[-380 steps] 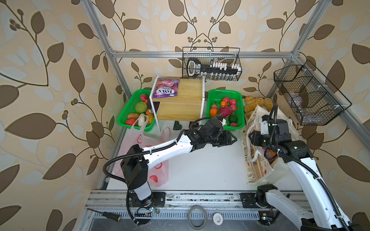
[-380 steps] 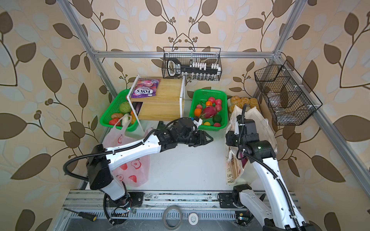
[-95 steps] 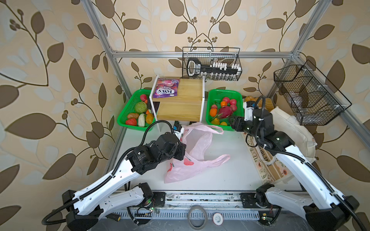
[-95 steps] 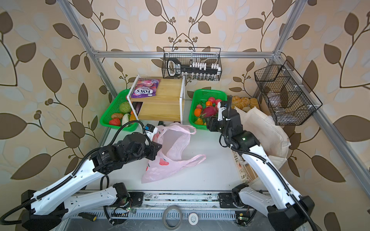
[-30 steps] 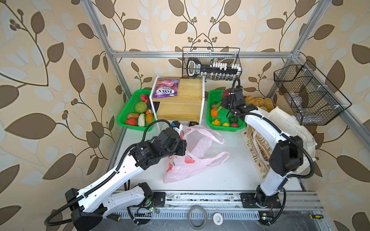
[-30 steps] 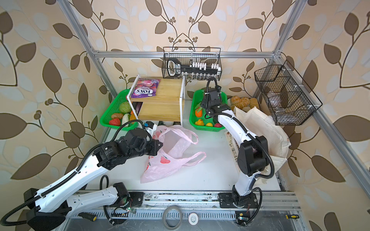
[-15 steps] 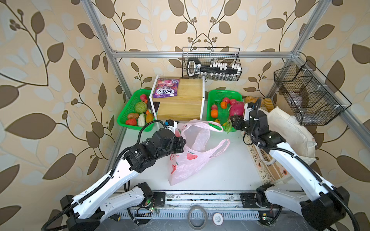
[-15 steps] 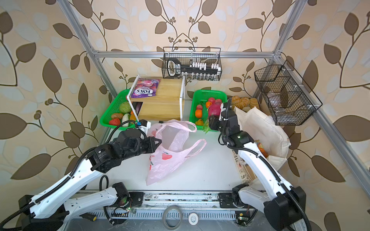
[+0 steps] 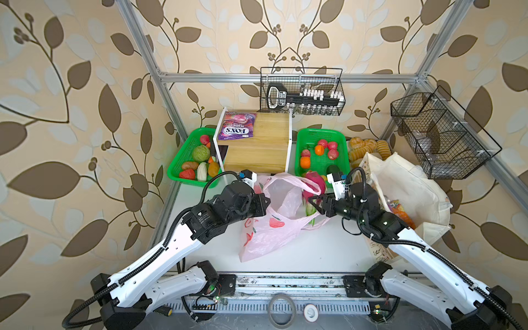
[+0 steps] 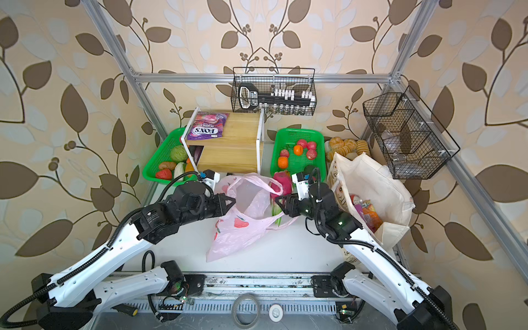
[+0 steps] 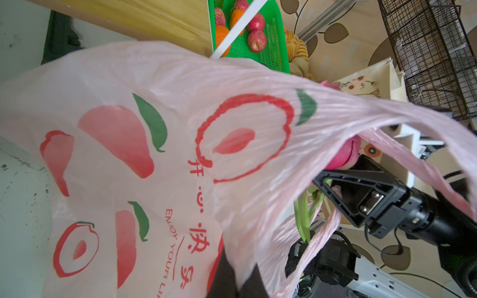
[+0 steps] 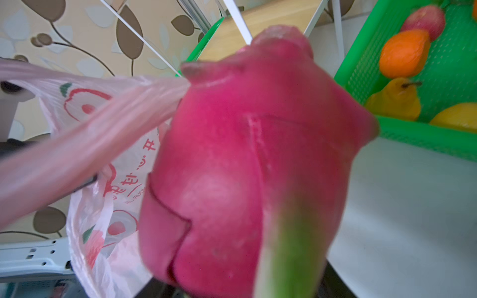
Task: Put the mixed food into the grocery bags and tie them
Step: 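Lift the dragon fruit with the right gripper and carry it to the bag opening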
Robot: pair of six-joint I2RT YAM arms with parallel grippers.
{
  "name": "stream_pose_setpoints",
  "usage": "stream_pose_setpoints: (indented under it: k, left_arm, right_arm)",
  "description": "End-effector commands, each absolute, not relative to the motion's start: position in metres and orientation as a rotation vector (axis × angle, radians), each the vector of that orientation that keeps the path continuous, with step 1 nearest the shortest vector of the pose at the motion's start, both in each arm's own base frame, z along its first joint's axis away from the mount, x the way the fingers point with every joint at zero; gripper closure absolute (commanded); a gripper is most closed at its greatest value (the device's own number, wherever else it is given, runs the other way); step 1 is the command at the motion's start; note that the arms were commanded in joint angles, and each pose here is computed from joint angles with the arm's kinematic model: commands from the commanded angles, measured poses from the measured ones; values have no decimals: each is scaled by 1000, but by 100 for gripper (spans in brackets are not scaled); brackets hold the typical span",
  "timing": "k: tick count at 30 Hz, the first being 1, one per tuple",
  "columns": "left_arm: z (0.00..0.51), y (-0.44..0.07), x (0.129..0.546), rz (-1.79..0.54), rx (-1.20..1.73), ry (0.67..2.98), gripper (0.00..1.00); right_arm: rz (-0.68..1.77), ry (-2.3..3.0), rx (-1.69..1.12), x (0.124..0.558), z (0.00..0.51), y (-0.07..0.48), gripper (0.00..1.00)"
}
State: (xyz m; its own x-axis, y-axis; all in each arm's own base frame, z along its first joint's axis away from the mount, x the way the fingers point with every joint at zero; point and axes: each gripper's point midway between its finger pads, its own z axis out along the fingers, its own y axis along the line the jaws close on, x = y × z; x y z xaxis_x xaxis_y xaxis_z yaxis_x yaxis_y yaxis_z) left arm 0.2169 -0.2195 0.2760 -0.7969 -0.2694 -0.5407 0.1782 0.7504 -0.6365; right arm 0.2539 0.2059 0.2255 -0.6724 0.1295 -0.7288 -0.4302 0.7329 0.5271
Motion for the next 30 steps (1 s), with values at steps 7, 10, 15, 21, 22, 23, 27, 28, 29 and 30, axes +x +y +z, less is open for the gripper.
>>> stream_pose_setpoints:
  k: [7,10,15,21,22,23,27,28,29,30]
  left_arm:
    - [280,-223,222,-983,-103,2285,100]
    - [280,-222,222,-987,-113,2285,100]
    - [283,-217,222,-976,-134,2268,100]
    - [280,-214,222,-970,-156,2264,100]
    - [279,-215,222,-973,-156,2266,100]
    - [279,-216,222,-977,-155,2265,100]
    - [279,-219,223,-989,-144,2266,100]
    - [279,-220,223,-992,-137,2267,100]
    - [280,-221,223,-999,-131,2264,100]
    - [279,-223,223,-1006,-122,2266,100]
  right_arm:
    - [1100,2185,-283,221,215,229,56]
    - [1036,2250,-266,220,200,222,55]
    - [991,2356,-167,222,172,204,56]
    - [947,2415,-125,218,161,194,57]
    - [968,2420,-135,216,161,195,57]
    - [995,2415,-154,214,163,198,57]
    - [1153,2362,-280,202,181,221,60]
    - [1189,2330,-324,199,189,227,61]
    - [1225,2295,-370,195,196,234,61]
    - [1276,2258,-427,190,206,242,61]
